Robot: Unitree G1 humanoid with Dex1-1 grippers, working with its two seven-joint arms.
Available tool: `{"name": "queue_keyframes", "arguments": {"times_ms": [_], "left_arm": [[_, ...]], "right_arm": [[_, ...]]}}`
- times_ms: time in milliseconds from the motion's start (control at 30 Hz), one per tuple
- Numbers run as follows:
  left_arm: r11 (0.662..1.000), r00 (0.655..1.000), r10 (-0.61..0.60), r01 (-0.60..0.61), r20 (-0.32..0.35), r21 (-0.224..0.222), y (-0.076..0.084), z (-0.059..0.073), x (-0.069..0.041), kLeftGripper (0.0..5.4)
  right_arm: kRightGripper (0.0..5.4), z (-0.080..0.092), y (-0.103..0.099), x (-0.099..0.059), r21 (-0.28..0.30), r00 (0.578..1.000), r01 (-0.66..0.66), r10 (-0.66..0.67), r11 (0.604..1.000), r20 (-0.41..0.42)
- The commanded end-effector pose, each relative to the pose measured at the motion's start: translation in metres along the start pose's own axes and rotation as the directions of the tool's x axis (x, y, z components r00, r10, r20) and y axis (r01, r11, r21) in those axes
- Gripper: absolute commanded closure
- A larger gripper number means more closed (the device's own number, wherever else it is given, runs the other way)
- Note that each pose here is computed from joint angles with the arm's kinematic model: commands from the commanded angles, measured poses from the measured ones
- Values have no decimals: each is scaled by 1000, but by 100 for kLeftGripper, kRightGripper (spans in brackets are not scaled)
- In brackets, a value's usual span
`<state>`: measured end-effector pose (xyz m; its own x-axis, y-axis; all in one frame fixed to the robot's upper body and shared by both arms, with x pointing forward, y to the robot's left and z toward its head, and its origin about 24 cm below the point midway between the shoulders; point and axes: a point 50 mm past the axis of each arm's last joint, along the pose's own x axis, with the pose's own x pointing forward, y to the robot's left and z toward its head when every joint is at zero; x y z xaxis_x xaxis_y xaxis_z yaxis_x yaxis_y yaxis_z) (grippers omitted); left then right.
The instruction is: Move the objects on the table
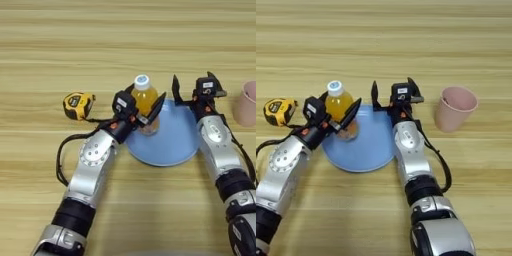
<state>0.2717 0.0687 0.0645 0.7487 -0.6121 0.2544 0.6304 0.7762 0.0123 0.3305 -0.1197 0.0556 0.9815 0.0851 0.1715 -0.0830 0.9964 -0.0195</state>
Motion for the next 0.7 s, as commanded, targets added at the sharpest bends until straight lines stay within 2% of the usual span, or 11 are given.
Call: {"name": "queue_keyframes", "arguments": {"times_ms": [33, 200, 367, 467, 700], "left_arm": [[999, 999, -32, 32, 5, 3, -8, -3, 2, 193], [999, 999, -51, 51, -20, 0, -12, -10, 2, 193], [995, 988, -96, 99, -118, 20, -16, -26, -1, 193], [995, 986, -93, 98, -140, 31, -15, -31, -2, 133], [996, 988, -59, 68, -144, 58, -9, -32, -1, 66]], "right_arm": [[0, 4, 4, 5, 1, 1000, -2, 2, 1000, 12], [0, 5, 5, 5, 1, 1000, -2, 2, 1000, 12], [0, 5, 6, 5, 3, 1000, -2, 2, 1000, 14], [0, 5, 7, 6, 3, 1000, -3, 3, 1000, 15], [0, 5, 8, 5, 2, 1000, -6, 6, 1000, 13]]}}
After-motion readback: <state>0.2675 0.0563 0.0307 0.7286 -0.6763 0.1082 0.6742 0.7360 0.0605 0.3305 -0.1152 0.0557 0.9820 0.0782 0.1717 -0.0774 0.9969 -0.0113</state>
